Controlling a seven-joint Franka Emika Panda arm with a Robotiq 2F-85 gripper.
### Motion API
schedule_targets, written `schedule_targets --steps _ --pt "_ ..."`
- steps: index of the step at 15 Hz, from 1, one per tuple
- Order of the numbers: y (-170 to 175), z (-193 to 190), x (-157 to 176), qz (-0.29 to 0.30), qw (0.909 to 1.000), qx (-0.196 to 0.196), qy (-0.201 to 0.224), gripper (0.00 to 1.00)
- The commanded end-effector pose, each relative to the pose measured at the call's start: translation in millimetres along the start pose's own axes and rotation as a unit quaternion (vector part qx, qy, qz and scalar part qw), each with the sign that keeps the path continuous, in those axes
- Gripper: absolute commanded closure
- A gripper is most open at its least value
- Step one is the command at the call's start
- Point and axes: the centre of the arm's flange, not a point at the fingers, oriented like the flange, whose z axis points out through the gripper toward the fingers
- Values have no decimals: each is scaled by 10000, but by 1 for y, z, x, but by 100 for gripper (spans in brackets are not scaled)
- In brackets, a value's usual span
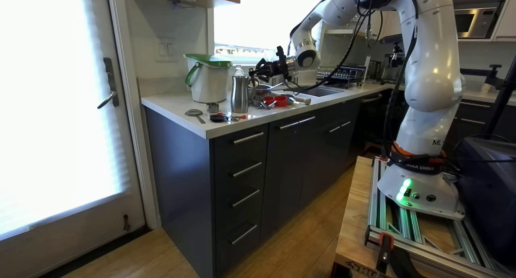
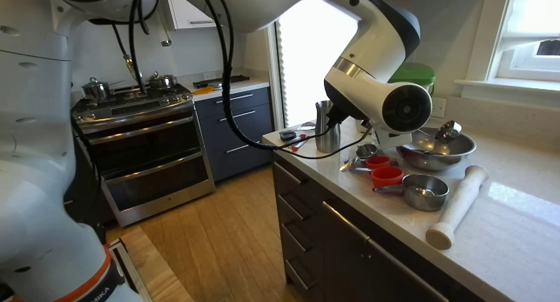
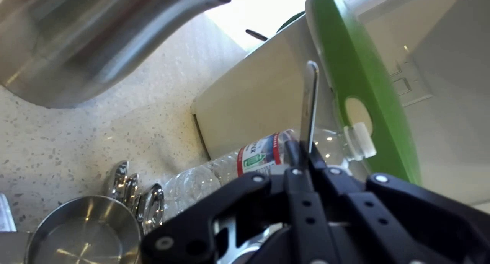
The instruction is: Put the ladle in the silver cup
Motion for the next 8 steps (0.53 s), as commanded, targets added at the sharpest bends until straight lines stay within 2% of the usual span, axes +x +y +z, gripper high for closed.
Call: schedule_targets --steps 1,5,8 --pt "-11 -30 -23 -70 9996 -37 -287 99" --pt "-37 -63 -50 -175 9967 -284 -743 99" --pt "-58 -92 -83 -282 9889 -731 -1259 99"
